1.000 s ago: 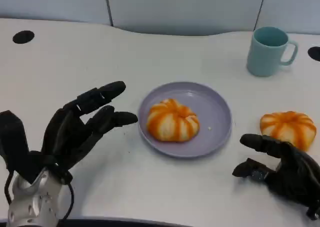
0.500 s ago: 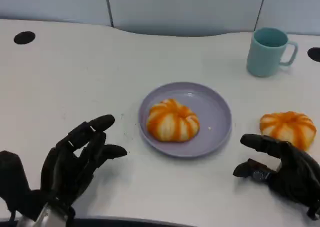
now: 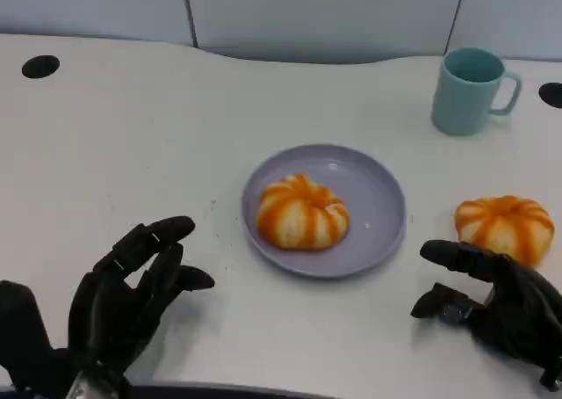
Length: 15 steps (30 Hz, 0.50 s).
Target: Grasp the bread from the table and place it into the plate.
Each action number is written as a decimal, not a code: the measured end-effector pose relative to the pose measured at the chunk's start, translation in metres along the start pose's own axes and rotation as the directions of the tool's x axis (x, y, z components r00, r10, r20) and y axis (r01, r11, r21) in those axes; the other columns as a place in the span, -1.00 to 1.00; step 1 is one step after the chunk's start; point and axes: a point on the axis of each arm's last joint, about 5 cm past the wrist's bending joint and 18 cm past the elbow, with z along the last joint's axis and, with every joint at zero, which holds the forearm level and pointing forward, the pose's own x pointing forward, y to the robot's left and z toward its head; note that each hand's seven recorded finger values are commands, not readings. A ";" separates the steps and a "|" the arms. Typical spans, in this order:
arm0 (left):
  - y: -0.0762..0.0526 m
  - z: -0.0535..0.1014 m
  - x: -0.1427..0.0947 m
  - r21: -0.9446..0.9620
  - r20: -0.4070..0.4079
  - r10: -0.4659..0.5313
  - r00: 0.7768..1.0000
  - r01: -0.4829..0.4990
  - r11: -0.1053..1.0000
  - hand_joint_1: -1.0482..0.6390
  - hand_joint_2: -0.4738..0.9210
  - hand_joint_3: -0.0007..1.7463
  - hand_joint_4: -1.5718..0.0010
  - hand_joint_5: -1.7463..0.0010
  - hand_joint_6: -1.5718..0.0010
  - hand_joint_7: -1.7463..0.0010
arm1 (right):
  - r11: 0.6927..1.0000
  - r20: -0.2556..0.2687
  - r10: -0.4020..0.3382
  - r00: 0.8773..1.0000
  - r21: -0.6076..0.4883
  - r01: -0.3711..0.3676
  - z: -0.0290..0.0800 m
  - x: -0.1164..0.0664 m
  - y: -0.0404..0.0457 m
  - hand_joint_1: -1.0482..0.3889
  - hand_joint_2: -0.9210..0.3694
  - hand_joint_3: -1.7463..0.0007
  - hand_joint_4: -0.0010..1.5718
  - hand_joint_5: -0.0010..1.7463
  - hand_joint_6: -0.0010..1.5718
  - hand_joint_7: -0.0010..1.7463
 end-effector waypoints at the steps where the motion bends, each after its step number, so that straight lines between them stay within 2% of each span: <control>1: 0.000 -0.001 0.000 -0.002 -0.003 0.006 1.000 -0.006 1.000 -0.25 1.00 -0.67 0.31 -0.81 0.18 -0.05 | 1.000 -0.001 0.000 1.000 -0.004 0.000 0.000 0.000 0.0001 -0.06 -1.00 0.82 -0.31 0.50 -0.13 -0.19; 7: 0.004 -0.005 -0.003 -0.003 -0.002 0.032 0.999 -0.032 0.999 -0.25 1.00 -0.71 0.24 -0.78 0.19 -0.13 | 0.999 -0.008 -0.024 1.000 -0.041 0.023 0.003 0.000 0.0022 -0.06 -1.00 0.82 -0.32 0.51 -0.19 -0.09; 15: 0.009 -0.008 -0.005 0.013 -0.020 0.057 0.998 -0.057 0.998 -0.22 0.99 -0.73 0.18 -0.73 0.15 -0.11 | 0.997 -0.004 -0.054 0.999 -0.063 0.053 0.003 -0.002 0.0037 -0.05 -1.00 0.82 -0.33 0.52 -0.21 -0.06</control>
